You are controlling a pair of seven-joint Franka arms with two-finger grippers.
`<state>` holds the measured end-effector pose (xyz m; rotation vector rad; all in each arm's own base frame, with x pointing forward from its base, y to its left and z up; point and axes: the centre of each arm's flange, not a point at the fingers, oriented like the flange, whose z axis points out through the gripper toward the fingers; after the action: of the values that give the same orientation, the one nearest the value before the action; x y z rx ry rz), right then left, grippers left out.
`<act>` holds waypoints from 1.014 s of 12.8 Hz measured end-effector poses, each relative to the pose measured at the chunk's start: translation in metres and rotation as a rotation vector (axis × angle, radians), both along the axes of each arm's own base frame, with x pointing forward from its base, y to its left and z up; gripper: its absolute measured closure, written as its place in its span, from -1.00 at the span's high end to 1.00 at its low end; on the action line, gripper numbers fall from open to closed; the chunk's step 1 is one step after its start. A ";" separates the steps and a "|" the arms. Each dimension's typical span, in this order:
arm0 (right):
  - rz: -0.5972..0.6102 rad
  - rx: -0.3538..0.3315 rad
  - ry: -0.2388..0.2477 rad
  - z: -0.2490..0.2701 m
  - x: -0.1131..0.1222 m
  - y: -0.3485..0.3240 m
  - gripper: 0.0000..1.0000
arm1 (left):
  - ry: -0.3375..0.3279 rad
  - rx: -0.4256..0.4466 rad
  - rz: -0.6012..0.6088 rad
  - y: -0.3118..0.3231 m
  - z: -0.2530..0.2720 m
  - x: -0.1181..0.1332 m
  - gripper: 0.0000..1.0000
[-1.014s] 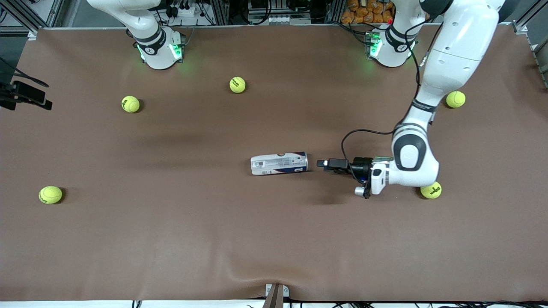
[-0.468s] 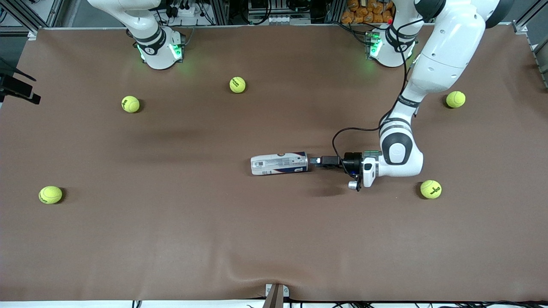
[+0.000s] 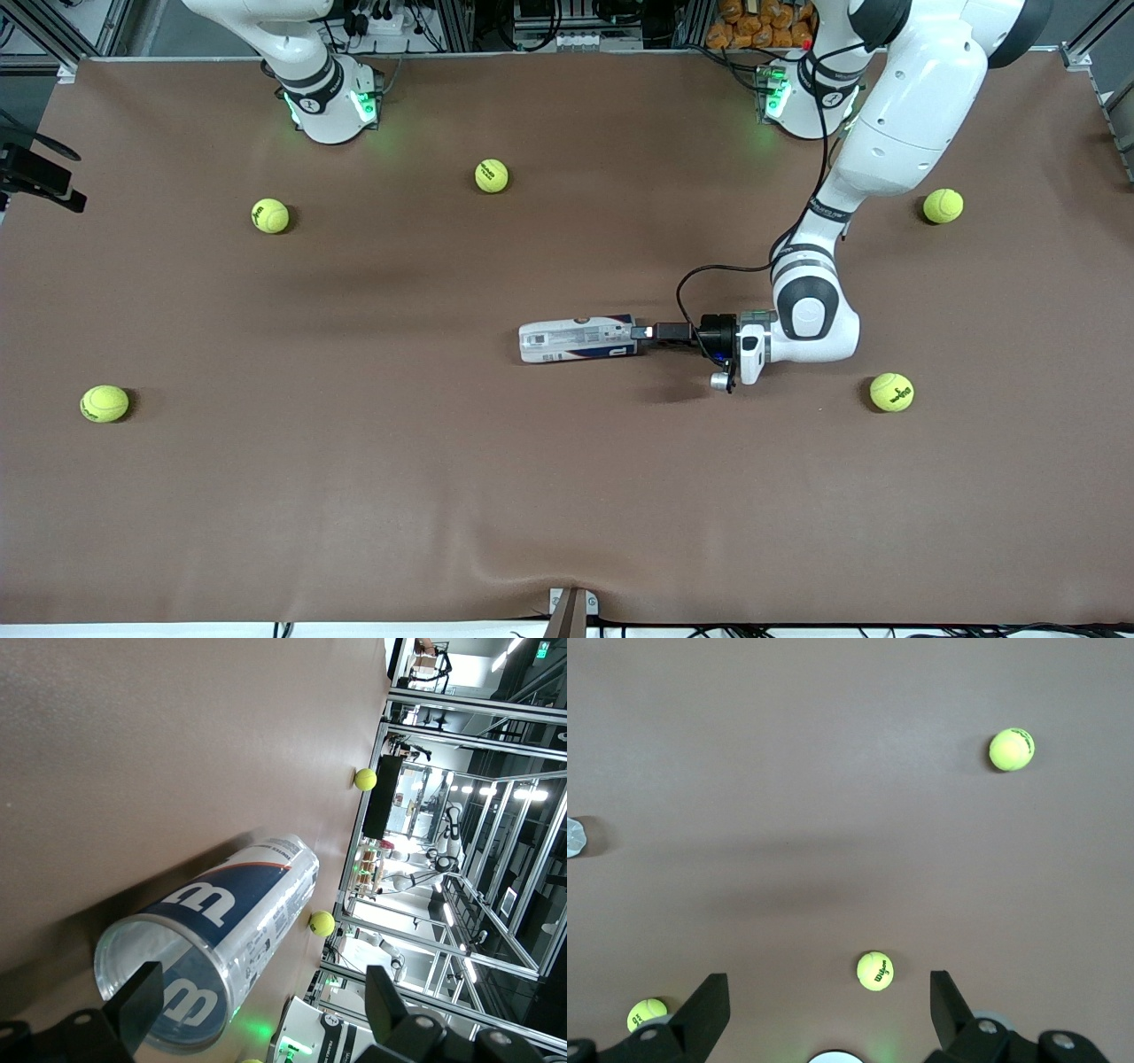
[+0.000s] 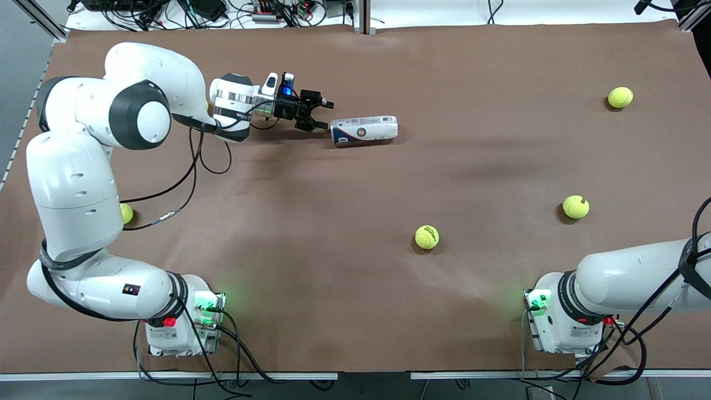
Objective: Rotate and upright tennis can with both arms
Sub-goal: 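Close the left gripper around the can's open end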
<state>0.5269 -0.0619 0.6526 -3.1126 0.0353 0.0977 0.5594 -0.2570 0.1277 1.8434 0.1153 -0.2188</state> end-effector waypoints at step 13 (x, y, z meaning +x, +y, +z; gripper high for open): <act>-0.037 -0.011 -0.018 0.001 0.005 0.032 1.00 | 0.020 -0.006 0.033 -0.022 -0.006 -0.008 -0.82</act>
<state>0.5321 -0.0297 0.6538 -3.1215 0.0932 0.0693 0.5510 -0.2792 0.1217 1.8320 0.1589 -0.2144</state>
